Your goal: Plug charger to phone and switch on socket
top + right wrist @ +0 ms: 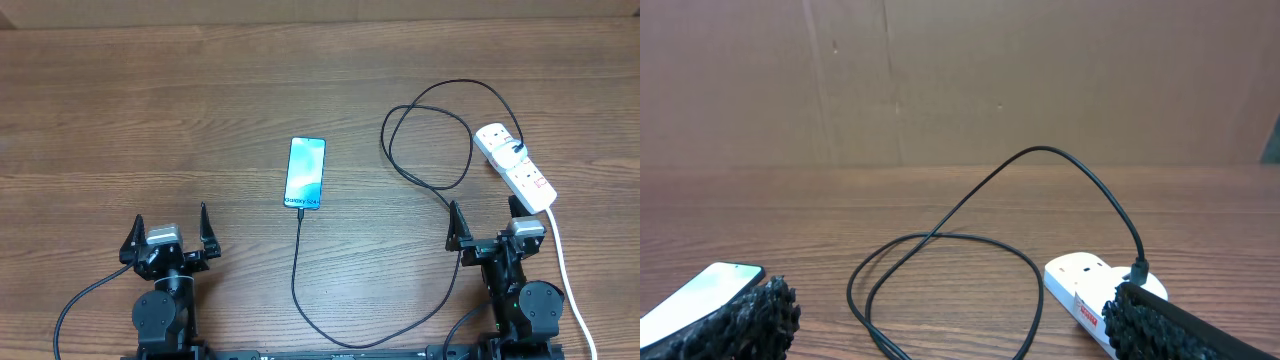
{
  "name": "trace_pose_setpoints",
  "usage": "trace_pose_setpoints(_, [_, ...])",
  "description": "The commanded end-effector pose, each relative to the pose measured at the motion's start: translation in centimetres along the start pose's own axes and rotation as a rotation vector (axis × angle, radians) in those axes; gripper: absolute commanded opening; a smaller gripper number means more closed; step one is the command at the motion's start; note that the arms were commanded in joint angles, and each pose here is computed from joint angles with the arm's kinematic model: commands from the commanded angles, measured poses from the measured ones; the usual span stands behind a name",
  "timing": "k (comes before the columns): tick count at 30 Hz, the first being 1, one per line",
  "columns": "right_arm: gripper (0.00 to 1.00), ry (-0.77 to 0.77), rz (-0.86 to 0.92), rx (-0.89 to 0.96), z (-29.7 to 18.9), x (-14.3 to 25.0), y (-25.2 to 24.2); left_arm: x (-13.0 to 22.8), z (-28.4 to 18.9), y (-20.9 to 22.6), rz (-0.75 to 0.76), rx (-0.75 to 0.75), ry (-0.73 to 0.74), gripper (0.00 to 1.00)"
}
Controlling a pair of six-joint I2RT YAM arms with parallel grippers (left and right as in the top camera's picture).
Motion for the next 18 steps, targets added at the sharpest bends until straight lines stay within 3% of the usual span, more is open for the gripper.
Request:
trace_pose_setpoints(1, [1.00,-0.010,-0.005,0.013,0.0,0.0,-0.3,0.2,0.0,0.0,0.024,-0.001,-0.004,1.00])
trace_pose_setpoints(7, [1.00,-0.011,-0.005,0.013,0.0,0.0,-0.3,0.2,0.0,-0.2,-0.062,0.015,-0.005,0.99])
trace_pose_setpoints(18, [1.00,-0.010,-0.005,0.013,0.0,0.0,-0.3,0.2,0.0,-0.8,-0.055,0.048,-0.005,1.00])
Point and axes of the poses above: each gripper's point midway between its finger pads, its own z axis out along the fingers, its own y axis along the line the jaws close on, x = y × z, the point moved 1 cm from there along -z, back along the fingers, and after that the axes turned 11 degrees about z, right-handed, at the moved point
